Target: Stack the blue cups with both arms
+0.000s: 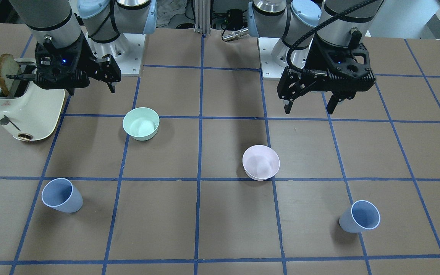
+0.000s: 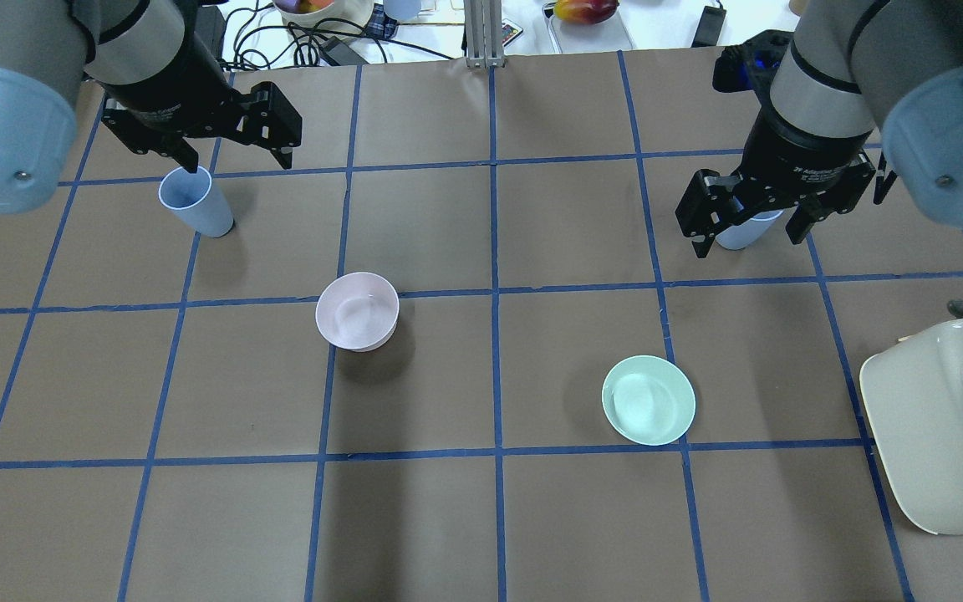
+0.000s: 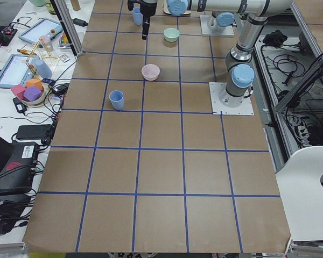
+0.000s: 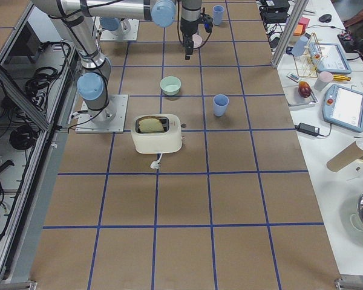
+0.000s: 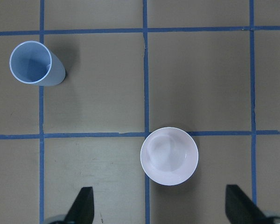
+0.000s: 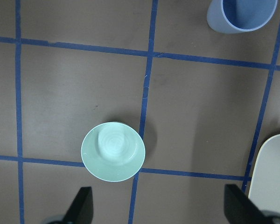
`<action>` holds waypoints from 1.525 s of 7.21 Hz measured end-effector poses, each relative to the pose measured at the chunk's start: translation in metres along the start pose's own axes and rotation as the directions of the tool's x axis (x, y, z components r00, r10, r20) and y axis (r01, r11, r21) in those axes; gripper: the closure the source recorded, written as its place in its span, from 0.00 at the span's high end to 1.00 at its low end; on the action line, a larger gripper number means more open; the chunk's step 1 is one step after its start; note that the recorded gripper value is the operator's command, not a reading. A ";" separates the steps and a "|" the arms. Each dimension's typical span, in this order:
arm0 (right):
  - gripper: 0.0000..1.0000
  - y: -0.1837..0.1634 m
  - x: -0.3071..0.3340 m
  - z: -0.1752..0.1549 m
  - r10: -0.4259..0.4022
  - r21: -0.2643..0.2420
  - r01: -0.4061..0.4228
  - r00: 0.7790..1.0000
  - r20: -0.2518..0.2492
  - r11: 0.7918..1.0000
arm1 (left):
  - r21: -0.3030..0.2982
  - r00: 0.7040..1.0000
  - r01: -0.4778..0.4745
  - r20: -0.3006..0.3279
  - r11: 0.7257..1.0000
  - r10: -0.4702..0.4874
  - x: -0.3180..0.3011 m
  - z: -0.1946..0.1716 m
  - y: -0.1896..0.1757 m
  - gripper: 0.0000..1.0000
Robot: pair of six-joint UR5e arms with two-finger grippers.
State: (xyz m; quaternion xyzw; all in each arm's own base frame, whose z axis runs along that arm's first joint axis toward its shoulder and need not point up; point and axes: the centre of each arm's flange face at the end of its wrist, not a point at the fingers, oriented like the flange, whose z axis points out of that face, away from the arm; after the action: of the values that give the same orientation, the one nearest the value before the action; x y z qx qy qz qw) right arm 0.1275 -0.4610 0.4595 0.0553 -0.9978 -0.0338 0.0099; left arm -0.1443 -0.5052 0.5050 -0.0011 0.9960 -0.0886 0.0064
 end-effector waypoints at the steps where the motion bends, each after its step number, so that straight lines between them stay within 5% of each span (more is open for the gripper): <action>1: 1.00 0.000 0.000 0.000 0.000 -0.001 0.000 1.000 0.000 1.000 | 0.000 1.000 0.001 0.000 1.000 -0.001 0.000 0.000 0.000 1.00; 6: 1.00 0.001 -0.001 -0.004 -0.003 0.009 0.003 1.000 0.016 1.000 | -0.006 1.000 0.001 -0.007 1.000 -0.001 -0.002 0.005 -0.003 1.00; 11: 1.00 -0.006 0.006 -0.006 0.008 0.034 -0.008 1.000 0.010 0.999 | -0.097 0.975 -0.223 -0.012 0.970 0.223 -0.087 0.126 -0.065 1.00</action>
State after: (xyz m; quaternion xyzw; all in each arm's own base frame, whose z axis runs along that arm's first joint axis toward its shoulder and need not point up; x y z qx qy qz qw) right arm 0.1226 -0.4682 0.4655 0.0512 -0.9985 -0.0172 0.0044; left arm -0.0556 -0.5907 0.3933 0.1103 0.9930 -0.0385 0.0159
